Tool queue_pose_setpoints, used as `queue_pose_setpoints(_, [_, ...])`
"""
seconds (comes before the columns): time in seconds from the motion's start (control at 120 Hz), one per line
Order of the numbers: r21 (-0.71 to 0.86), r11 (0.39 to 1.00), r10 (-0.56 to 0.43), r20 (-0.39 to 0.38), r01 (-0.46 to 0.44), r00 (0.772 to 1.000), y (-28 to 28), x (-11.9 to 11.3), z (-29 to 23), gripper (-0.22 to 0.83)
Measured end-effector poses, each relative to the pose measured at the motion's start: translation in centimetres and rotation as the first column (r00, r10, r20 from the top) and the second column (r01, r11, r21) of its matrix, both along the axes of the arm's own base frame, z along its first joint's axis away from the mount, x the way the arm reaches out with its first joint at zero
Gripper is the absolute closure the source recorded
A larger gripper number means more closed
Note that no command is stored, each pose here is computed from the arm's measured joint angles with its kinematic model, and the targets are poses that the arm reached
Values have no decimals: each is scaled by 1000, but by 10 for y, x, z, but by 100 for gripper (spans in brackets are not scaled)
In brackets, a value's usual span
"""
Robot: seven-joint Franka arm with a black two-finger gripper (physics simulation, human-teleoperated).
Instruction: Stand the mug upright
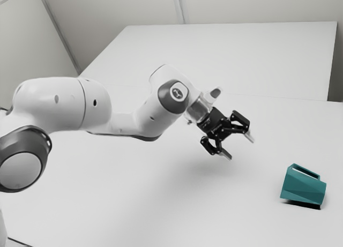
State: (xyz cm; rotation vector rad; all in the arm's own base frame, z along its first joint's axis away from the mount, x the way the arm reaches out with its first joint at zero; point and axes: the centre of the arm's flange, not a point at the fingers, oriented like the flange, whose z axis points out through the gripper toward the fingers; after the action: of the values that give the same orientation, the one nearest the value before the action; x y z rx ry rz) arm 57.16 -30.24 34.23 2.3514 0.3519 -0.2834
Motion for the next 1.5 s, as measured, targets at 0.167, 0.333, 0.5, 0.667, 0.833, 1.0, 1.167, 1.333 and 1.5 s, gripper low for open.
queue_pose_setpoints(0.167, [-64,997,39,-85,-44,996,-27,-11,-24,0])
queue_pose_setpoints(0.333, [-103,992,59,-149,-75,987,-51,-23,-43,0])
queue_pose_setpoints(0.5, [-132,987,71,-172,-94,983,-67,-27,-46,0])
queue_pose_setpoints(0.667, [-145,983,82,-177,-109,981,-76,-20,-52,0])
queue_pose_setpoints(0.833, [-158,982,77,-176,-105,981,-92,-13,-59,0])
queue_pose_setpoints(1.0, [-177,979,66,-179,-98,982,-113,-11,-67,0])
queue_pose_setpoints(1.167, [-186,978,57,-186,-92,981,-126,-16,-71,0])
queue_pose_setpoints(1.333, [-198,976,47,-187,-85,981,-137,-20,-70,0])
queue_pose_setpoints(1.5, [-196,977,43,-184,-80,982,-139,-21,-70,20])
